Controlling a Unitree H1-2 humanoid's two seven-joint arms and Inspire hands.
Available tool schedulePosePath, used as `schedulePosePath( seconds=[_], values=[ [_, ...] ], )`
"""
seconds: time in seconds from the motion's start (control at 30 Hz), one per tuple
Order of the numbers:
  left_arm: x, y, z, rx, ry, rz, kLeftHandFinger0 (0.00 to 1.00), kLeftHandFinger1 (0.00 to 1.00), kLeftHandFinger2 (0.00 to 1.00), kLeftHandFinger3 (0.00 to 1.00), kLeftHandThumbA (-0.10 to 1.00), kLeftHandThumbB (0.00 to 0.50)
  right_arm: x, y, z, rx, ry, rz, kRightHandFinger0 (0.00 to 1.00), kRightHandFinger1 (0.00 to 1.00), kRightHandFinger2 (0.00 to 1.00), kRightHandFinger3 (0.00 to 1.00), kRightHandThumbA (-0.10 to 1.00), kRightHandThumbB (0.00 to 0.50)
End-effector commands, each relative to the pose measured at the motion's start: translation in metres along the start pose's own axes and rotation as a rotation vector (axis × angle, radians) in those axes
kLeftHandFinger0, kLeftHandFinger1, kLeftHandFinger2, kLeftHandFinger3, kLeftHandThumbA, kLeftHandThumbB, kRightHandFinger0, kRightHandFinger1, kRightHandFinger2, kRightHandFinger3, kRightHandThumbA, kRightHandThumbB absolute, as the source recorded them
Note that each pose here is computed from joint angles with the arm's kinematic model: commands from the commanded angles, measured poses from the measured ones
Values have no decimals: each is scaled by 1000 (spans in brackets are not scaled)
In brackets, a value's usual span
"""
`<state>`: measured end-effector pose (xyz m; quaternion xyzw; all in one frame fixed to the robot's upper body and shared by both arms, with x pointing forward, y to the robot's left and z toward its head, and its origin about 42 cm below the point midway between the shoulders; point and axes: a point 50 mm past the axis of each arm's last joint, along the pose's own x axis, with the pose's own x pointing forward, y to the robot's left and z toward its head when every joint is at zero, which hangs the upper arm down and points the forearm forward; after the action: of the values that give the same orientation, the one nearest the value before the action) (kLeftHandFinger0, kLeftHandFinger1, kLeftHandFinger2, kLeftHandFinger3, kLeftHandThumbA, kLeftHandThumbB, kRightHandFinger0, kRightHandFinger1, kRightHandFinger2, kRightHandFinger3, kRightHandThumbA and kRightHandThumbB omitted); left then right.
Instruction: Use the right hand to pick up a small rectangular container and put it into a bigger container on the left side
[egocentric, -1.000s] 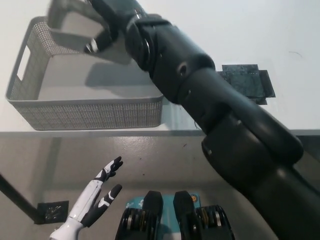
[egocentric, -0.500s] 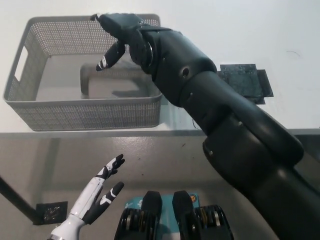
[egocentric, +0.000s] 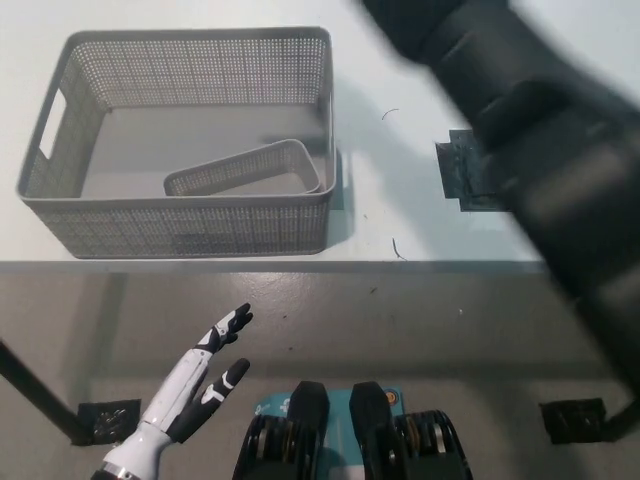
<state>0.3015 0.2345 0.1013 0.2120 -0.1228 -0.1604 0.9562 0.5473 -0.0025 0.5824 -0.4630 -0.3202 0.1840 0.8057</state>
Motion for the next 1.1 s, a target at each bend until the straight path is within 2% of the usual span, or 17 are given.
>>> schedulePosePath(
  seconds=[0.0,0.1,0.23,0.3,0.37,0.43,0.5,0.53,0.57,0.6,0.63,0.8,0.83,0.93,1.07],
  values=[
    [7,9,9,25,-54,6,1000,1000,1000,1000,955,135,-53,-125,9,-74,-258,-261,1000,1000,1000,1000,1000,391],
    [7,10,9,30,-49,10,1000,1000,1000,1000,960,135,-111,-149,-11,-105,-252,-361,1000,1000,1000,1000,1000,406],
    [5,11,9,37,-47,17,1000,1000,1000,1000,971,143,-188,-144,-33,-4,-287,-461,1000,1000,1000,1000,1000,370],
    [6,12,9,41,-46,18,1000,1000,1000,1000,974,144,-241,-122,-45,40,-391,-583,1000,1000,1000,1000,945,282],
    [9,13,9,40,-50,18,1000,1000,1000,1000,973,140,-282,-103,-45,51,-411,-655,1000,1000,1000,1000,1000,325],
    [8,12,8,33,-46,19,1000,1000,1000,1000,965,137,-324,-72,-38,96,-448,-716,1000,1000,1000,1000,1000,290],
    [10,13,7,34,-45,24,1000,1000,1000,1000,971,138,-350,-44,-30,118,-465,-755,1000,1000,1000,1000,1000,292],
    [9,12,6,29,-46,24,1000,1000,1000,1000,991,137,-369,-21,-23,192,-502,-759,1000,1000,1000,1000,1000,254],
    [9,12,6,27,-49,24,1000,1000,1000,1000,1000,143,-384,0,-17,261,-538,-755,1000,1000,1000,1000,1000,242],
    [12,13,6,23,-56,29,1000,1000,1000,1000,1000,155,-393,16,-10,285,-543,-761,1000,1000,1000,1000,1000,255],
    [13,14,5,14,-70,37,1000,1000,1000,1000,1000,170,-407,42,5,293,-538,-778,1000,1000,1000,1000,1000,272],
    [2,6,1,-36,-69,65,1000,1000,1000,1000,1000,197,-445,114,55,284,-486,-747,1000,1000,1000,1000,1000,292],
    [-1,6,1,-34,-67,66,1000,1000,1000,1000,1000,197,-448,124,59,241,-471,-755,1000,1000,1000,1000,1000,226],
    [-7,6,-2,-37,-59,65,1000,1000,1000,1000,1000,193,-451,154,58,241,-430,-771,1000,1000,1000,1000,1000,165],
    [-11,3,-4,-41,-54,61,1000,1000,1000,1000,1000,195,-459,180,46,319,-348,-724,1000,1000,1000,1000,1000,158]
  ],
)
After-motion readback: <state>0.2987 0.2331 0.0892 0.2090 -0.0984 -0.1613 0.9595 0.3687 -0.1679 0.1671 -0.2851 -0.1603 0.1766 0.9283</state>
